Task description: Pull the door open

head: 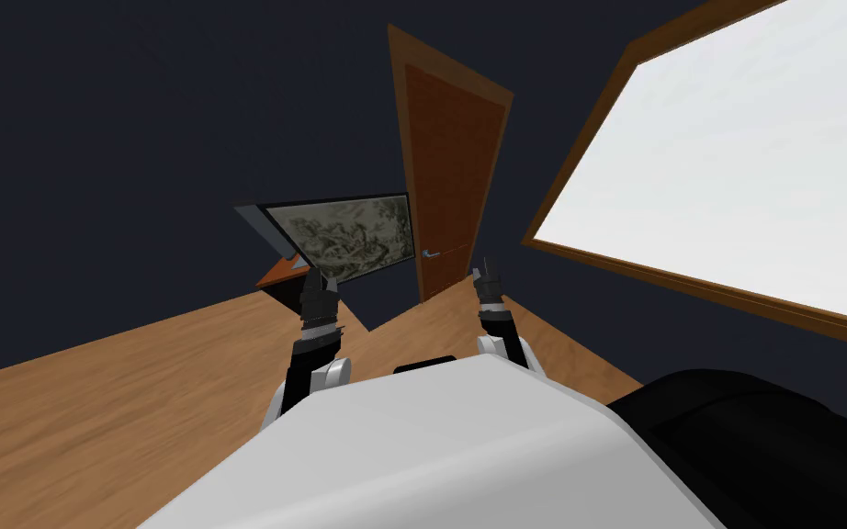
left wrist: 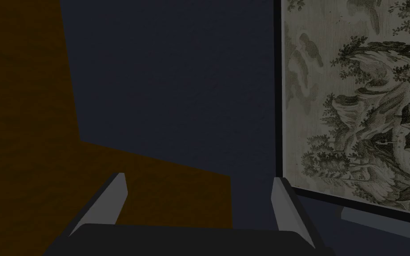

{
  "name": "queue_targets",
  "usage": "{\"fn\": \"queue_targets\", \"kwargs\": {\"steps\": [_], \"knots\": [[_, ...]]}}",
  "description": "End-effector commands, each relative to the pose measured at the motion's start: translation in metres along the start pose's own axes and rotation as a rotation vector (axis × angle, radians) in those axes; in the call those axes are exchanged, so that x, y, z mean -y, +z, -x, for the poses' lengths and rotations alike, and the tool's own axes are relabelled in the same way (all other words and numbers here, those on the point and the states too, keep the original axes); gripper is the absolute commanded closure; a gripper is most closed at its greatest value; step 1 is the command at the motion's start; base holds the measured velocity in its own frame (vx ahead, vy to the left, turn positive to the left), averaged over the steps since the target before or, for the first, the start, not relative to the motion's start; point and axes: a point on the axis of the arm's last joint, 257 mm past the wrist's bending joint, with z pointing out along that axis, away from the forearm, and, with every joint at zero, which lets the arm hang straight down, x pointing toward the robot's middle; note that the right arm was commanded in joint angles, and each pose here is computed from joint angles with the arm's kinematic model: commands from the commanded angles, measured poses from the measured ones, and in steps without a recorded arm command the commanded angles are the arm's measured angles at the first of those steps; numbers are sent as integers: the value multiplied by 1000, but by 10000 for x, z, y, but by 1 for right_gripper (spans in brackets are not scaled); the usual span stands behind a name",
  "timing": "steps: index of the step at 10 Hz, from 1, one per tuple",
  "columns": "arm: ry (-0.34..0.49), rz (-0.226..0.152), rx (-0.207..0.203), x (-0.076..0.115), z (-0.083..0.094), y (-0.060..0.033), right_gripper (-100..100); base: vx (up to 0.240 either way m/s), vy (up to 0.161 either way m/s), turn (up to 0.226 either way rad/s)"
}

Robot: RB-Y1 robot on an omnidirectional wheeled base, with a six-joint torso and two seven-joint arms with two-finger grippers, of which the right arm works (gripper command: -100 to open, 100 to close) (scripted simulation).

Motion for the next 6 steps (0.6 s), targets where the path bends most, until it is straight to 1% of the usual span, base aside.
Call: {"fn": "queue_targets", "kwargs": {"steps": [1, 2, 3, 4, 6], "knots": [[9, -10, -10, 89, -26, -14, -100, 41, -1, 69], [27, -31, -28, 262, -71, -43, -100, 99, -33, 131], [35, -40, -36, 342, -91, -58, -100, 112, -22, 117], [35, -40, -36, 342, -91, -58, -100, 65, -15, 23], [51, -60, -51, 504, -127, -92, -100, 53, -21, 63]]}}
